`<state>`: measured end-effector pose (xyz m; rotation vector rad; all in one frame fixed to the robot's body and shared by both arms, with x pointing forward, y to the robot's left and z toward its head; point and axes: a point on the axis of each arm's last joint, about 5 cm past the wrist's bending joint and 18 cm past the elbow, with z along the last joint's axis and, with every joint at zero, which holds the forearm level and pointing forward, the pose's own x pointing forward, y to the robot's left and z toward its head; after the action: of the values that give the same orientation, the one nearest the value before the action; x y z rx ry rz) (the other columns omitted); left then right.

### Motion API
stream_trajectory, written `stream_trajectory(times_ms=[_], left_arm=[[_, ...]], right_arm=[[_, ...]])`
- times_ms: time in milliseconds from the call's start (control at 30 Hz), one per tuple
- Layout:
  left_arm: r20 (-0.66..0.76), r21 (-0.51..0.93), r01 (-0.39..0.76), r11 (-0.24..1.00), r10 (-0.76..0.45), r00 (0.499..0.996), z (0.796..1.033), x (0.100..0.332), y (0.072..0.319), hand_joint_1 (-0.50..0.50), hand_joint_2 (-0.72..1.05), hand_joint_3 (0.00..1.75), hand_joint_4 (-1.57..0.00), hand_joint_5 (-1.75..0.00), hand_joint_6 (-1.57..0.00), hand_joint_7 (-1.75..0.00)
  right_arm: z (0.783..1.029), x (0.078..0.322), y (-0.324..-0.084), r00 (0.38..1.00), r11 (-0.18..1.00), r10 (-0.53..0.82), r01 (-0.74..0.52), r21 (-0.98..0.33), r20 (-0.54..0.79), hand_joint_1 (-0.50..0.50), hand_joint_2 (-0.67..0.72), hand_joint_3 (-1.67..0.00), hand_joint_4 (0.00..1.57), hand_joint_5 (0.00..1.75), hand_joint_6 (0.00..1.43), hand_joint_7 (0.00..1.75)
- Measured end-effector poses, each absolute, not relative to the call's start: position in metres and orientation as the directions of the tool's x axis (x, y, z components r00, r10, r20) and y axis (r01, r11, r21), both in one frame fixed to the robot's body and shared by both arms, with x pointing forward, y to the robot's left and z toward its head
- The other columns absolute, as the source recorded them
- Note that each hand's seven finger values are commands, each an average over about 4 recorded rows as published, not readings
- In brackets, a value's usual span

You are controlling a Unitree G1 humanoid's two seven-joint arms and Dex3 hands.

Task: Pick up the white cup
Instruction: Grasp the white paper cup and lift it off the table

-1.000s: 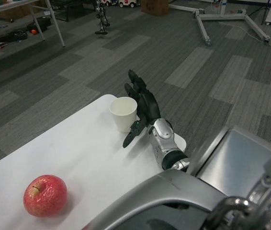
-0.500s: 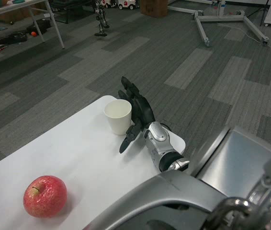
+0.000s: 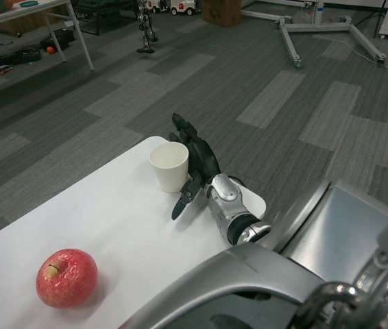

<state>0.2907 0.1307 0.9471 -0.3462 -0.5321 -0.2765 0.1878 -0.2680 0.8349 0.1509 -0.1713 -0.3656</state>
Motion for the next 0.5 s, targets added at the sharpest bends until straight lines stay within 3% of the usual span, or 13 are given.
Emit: stream_trajectory(times_ms=[367, 500], left_arm=[[0.536, -0.249, 0.344, 0.906, -0.167, 0.828, 0.9470, 0.2906, 0.1306, -0.50, 1.05, 0.09, 0.00, -0.10, 0.00, -0.07], [0.536, -0.249, 0.344, 0.906, -0.167, 0.828, 0.9469, 0.2906, 0.1306, -0.50, 1.05, 0.09, 0.00, -0.10, 0.00, -0.07]], right_arm=[[0.8294, 0.1901, -0.2686, 0.941, 0.939, -0.329, 0.317, 0.132, 0.081, -0.46, 0.53, -0.04, 0.00, 0.00, 0.00, 0.00], [0.8281, 0.1917, -0.2676, 0.945, 0.943, -0.319, 0.309, 0.126, 0.067, -0.46, 0.60, 0.00, 0.00, 0.00, 0.00, 0.00]])
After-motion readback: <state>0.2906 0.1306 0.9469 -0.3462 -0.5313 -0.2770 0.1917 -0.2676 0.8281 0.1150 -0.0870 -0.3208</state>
